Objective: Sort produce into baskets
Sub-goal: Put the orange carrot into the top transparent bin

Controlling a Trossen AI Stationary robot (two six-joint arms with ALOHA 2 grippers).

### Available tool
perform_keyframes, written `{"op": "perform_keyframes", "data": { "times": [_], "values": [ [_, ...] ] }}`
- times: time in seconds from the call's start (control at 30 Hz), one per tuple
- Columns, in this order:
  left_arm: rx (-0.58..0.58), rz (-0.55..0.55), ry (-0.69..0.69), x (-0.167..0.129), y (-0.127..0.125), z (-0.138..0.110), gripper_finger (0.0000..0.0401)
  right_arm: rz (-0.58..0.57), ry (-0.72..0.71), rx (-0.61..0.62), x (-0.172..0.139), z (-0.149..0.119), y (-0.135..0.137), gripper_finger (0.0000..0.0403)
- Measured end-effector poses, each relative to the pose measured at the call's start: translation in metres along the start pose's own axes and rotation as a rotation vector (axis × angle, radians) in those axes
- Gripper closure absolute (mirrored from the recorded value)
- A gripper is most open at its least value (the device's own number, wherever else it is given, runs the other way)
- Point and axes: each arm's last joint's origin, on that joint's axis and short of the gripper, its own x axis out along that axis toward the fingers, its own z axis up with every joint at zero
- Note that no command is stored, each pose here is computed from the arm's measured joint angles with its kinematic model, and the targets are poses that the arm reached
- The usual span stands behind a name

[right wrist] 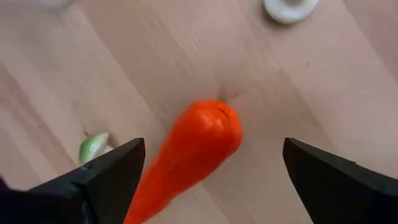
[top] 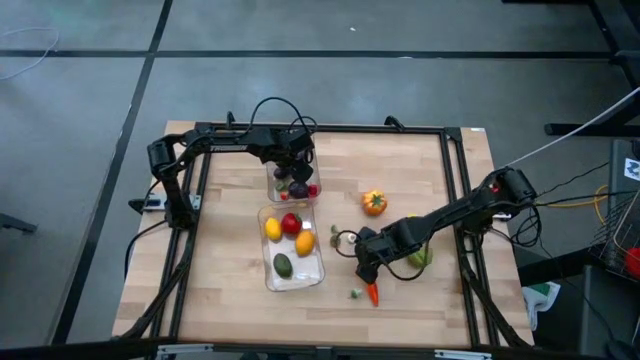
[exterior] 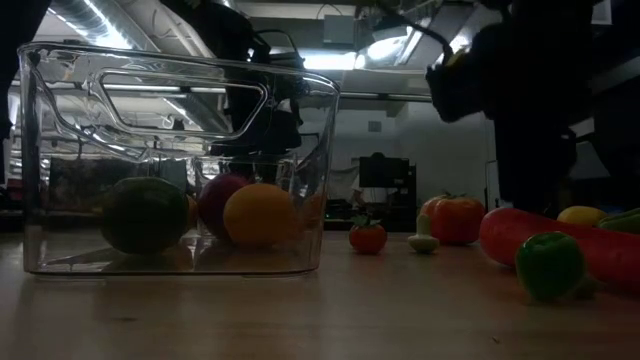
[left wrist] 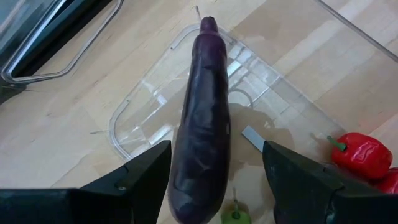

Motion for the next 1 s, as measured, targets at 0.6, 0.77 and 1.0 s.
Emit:
{"op": "perform_keyframes", "data": {
  "times": [0.6, 0.77, 1.0],
  "values": [
    [-0.003, 0.000, 0.000, 0.000, 0.000, 0.000, 0.0151, -0.011, 0.084, -0.035, 0.033, -0.001, 0.002, 0.0089],
    [0.005, 0.000, 0.000, 0.000, 0.000, 0.000, 0.0151, -0.006, 0.085, -0.049, 0.034, -0.001, 0.002, 0.0156],
    [0.029, 0.000, 0.000, 0.000, 0.000, 0.000, 0.0151, 0.030, 0.078, -0.078, 0.030, 0.003, 0.009, 0.0201]
  ]
}}
